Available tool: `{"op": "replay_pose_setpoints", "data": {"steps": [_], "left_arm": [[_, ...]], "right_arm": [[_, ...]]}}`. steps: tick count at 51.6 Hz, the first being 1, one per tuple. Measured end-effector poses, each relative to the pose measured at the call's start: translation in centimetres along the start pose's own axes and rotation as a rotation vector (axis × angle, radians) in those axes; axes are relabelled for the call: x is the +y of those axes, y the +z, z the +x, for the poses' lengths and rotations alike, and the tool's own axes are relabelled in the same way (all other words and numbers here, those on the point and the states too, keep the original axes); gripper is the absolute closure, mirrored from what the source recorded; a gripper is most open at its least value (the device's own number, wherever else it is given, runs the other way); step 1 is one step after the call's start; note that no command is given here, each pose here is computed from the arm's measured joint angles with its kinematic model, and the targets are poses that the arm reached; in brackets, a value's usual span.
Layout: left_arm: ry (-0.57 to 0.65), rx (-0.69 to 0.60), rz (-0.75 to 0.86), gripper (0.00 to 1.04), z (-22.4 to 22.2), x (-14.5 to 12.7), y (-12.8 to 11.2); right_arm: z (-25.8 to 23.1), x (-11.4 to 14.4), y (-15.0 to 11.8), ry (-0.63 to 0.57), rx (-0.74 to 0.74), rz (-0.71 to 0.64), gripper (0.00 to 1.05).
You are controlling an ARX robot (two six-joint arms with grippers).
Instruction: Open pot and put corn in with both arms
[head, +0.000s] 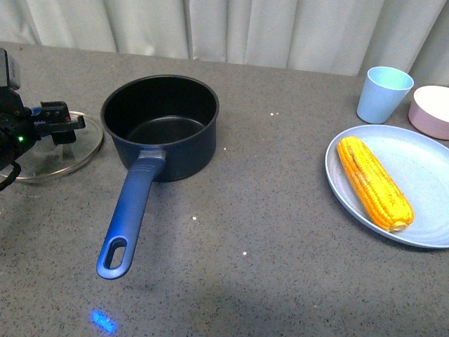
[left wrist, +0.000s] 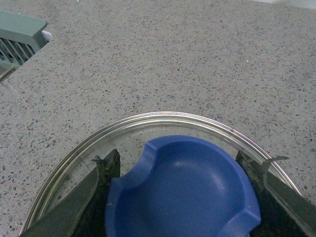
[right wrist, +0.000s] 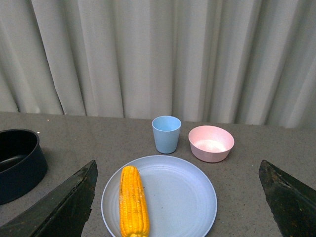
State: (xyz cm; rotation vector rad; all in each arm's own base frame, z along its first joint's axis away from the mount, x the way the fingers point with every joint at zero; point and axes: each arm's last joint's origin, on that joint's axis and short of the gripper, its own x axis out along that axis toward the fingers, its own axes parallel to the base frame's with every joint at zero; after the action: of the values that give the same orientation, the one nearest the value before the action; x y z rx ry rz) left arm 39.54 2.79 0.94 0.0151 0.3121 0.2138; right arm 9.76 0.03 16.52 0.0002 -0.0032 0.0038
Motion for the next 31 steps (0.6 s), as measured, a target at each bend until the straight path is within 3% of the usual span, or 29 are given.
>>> {"op": "replay_pose_setpoints", "data": {"steps": [9, 20, 26, 31], "left_arm": [[-0.005, 0.008, 0.0, 0.43, 0.1, 0.0, 0.0], [-0.025, 0.013, -0.014, 0.05, 0.1, -0.1, 0.0], [-0.024, 0.007, -0.04, 0.07, -0.4, 0.0, 0.8], [-0.005, -0.015, -0.061, 0.06, -1.6, 0.4, 3.1]], "right_arm": [[0.0, 0.0, 0.0, 0.0, 0.0, 0.0, 0.09], [0.0, 0.0, 0.0, 0.0, 0.0, 0.0, 0.09], [0.0, 0.0, 0.0, 0.0, 0.0, 0.0, 0.09], [0.0, 0.0, 0.0, 0.0, 0.0, 0.0, 0.09]]}}
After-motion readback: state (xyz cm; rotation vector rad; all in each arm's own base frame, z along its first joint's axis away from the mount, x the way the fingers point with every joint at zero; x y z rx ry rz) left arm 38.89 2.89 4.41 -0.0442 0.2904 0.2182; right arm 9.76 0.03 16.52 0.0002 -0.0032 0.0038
